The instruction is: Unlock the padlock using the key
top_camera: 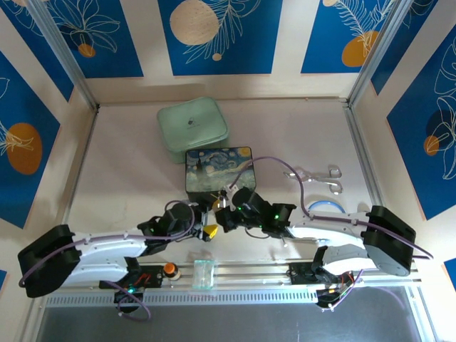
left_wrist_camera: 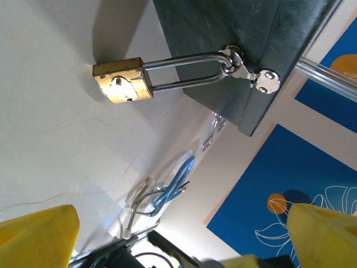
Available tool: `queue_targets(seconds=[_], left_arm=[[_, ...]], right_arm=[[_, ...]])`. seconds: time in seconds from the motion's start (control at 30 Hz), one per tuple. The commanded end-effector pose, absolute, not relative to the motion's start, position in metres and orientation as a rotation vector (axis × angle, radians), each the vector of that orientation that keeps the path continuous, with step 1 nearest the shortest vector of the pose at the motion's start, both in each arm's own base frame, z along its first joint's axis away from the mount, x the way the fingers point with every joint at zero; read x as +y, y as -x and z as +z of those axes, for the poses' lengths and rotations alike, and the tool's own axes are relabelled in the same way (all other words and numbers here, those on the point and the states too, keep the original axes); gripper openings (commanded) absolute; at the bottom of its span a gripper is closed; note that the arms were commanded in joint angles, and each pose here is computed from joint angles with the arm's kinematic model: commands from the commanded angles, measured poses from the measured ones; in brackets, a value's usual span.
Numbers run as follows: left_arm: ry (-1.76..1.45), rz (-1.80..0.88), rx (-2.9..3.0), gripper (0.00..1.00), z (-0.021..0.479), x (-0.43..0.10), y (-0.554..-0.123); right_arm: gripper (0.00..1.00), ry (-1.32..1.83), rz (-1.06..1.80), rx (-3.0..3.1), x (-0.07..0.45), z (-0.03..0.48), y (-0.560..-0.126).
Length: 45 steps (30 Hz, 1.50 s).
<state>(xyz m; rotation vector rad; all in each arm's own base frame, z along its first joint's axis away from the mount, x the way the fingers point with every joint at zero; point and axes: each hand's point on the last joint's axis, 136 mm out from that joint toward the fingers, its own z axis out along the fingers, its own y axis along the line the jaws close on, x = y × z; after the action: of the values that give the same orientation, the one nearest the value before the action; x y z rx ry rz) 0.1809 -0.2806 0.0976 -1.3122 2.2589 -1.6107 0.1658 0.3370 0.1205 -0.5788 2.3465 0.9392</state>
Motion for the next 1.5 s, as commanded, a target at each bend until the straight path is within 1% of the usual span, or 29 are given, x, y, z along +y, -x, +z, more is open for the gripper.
queue_targets(seconds=[0.0,0.07,0.23,0.27,0.37,0.43,0.53,0.6,0.7,0.87,0.93,1.2,1.27,1.33,1.37,1.43,1.47], left_arm=[[1.353,-1.728,2.190,0.92,0.110,-0.287,-0.182],[1.363,-1.717,2.159,0.85,0.111,-0.282,-0.185],[1.392,-1.673,2.088,0.58,0.112,-0.264,-0.189],[1.398,-1.655,2.094,0.54,0.110,-0.262,-0.188],[1.409,-1.612,2.119,0.50,0.103,-0.257,-0.186],[1.418,-1.605,2.115,0.45,0.101,-0.255,-0.186],[1.425,-1.580,2.114,0.44,0.097,-0.252,-0.186],[1.422,-1.566,2.125,0.38,0.096,-0.251,-0.186],[1.418,-1.543,2.133,0.33,0.093,-0.249,-0.185],[1.414,-1.509,2.140,0.21,0.091,-0.246,-0.185],[1.410,-1.491,2.148,0.20,0.090,-0.244,-0.185],[1.373,-1.471,2.127,0.03,0.095,-0.240,-0.191],[1.354,-1.485,2.121,0.00,0.097,-0.241,-0.192],[1.334,-1.494,2.116,0.00,0.100,-0.242,-0.194],[1.317,-1.498,2.114,0.00,0.101,-0.242,-0.195],[1.262,-1.473,2.119,0.00,0.105,-0.241,-0.197],[1.234,-1.453,2.124,0.00,0.107,-0.240,-0.197]], right_arm=[[0.02,0.624,1.013,2.286,0.356,0.134,-0.167],[0.02,0.625,1.031,2.288,0.359,0.132,-0.165],[0.02,0.607,1.032,2.318,0.356,0.121,-0.161],[0.02,0.605,1.031,2.323,0.354,0.120,-0.159],[0.02,0.594,1.027,2.324,0.350,0.119,-0.159],[0.02,0.599,1.030,2.325,0.349,0.119,-0.159],[0.02,0.604,1.029,2.330,0.348,0.118,-0.159],[0.02,0.603,1.032,2.328,0.347,0.118,-0.159],[0.02,0.601,1.040,2.328,0.346,0.119,-0.158],[0.02,0.598,1.041,2.336,0.344,0.115,-0.158],[0.02,0.594,1.042,2.336,0.343,0.115,-0.158],[0.02,0.593,1.056,2.339,0.341,0.114,-0.158],[0.02,0.595,1.061,2.335,0.341,0.115,-0.158],[0.03,0.595,1.072,2.332,0.341,0.115,-0.158],[0.03,0.592,1.073,2.339,0.340,0.113,-0.158],[0.08,0.561,1.072,2.354,0.338,0.112,-0.161],[0.16,0.543,1.078,2.353,0.336,0.113,-0.163]])
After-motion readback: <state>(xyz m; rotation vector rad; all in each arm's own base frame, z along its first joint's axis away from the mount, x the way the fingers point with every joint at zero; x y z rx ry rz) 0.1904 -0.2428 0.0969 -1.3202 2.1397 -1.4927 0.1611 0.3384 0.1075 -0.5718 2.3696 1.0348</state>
